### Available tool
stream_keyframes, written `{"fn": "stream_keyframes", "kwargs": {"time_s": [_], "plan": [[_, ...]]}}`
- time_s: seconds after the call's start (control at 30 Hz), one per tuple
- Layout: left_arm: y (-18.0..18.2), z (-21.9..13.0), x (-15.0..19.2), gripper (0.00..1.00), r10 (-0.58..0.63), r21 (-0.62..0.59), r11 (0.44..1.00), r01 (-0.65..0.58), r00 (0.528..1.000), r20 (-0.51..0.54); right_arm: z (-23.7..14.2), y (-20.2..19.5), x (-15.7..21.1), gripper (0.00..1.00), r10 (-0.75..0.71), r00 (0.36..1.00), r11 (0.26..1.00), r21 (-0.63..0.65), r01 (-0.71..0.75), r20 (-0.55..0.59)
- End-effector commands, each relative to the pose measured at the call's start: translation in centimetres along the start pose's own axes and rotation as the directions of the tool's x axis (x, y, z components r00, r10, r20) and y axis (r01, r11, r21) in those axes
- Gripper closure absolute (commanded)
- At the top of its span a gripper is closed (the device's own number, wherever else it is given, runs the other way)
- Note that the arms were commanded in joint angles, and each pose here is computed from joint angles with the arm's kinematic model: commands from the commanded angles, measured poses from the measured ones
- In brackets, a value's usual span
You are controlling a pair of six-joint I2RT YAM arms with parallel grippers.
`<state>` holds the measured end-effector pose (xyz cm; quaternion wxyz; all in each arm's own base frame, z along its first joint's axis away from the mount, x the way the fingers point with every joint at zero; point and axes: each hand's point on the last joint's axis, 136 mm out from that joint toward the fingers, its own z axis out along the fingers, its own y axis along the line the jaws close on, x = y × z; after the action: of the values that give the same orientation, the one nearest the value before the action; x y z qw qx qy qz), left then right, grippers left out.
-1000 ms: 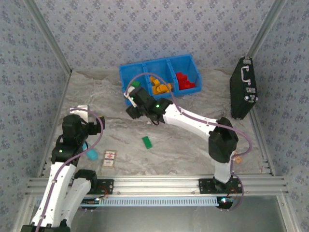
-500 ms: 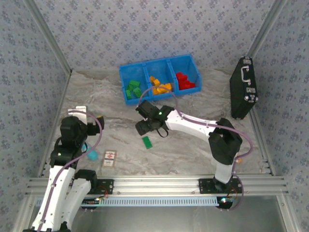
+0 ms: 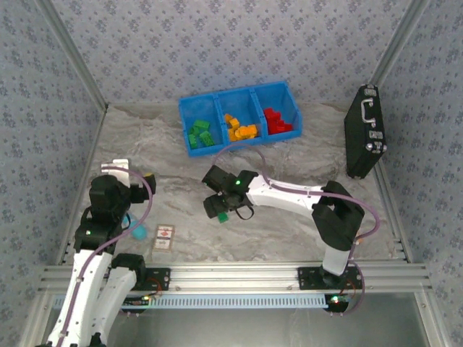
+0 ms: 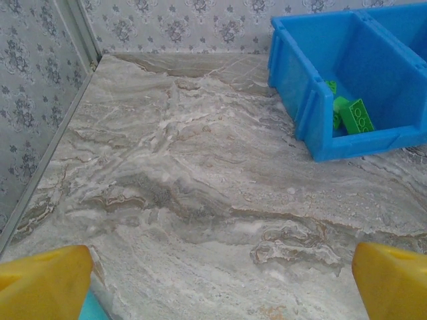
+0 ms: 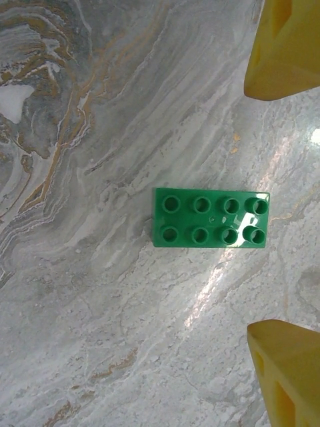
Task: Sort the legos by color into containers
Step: Pick up the lego from the bottom-center of the table.
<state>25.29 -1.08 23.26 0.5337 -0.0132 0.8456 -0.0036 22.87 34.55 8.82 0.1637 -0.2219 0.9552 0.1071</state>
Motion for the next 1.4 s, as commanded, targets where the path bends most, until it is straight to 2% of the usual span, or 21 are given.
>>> {"fn": "stream_keyframes", "kwargs": {"time_s": [0.0,0.1,0.47,0.67,0.97,1.37], "plan": [[-0.2,-0.7,-0.9,0.00,-0.022,0.016,1.000,0.022,0.999,0.026,0.6,0.4,1.0,0.17,0.003,0.999,1.000,0.001,-0.003,-0.033],[-0.4,-0.9,-0.9,0.00,-0.024,0.026,0.999,0.023,0.999,0.028,1.5,0.3,0.8,0.22,-0.025,0.999,1.000,0.016,0.025,-0.043],[-0.7,-1.1,-0.8,0.00,-0.018,0.036,0.999,0.017,0.999,0.027,4.3,0.6,1.1,0.24,-0.073,0.992,0.997,0.027,0.076,-0.100],[-0.7,-1.0,-0.7,0.00,-0.014,0.034,0.999,0.013,1.000,0.025,5.6,0.5,1.7,0.32,-0.081,0.987,0.995,0.044,0.088,-0.139],[-0.6,-0.9,-0.6,0.00,-0.013,0.029,1.000,0.012,1.000,0.020,6.7,0.4,2.5,0.36,-0.090,0.982,0.994,0.047,0.099,-0.167],[-0.6,-0.8,-0.5,0.00,-0.013,0.025,1.000,0.013,1.000,0.015,7.0,0.5,1.9,0.51,-0.105,0.982,0.993,0.043,0.113,-0.157]]}}
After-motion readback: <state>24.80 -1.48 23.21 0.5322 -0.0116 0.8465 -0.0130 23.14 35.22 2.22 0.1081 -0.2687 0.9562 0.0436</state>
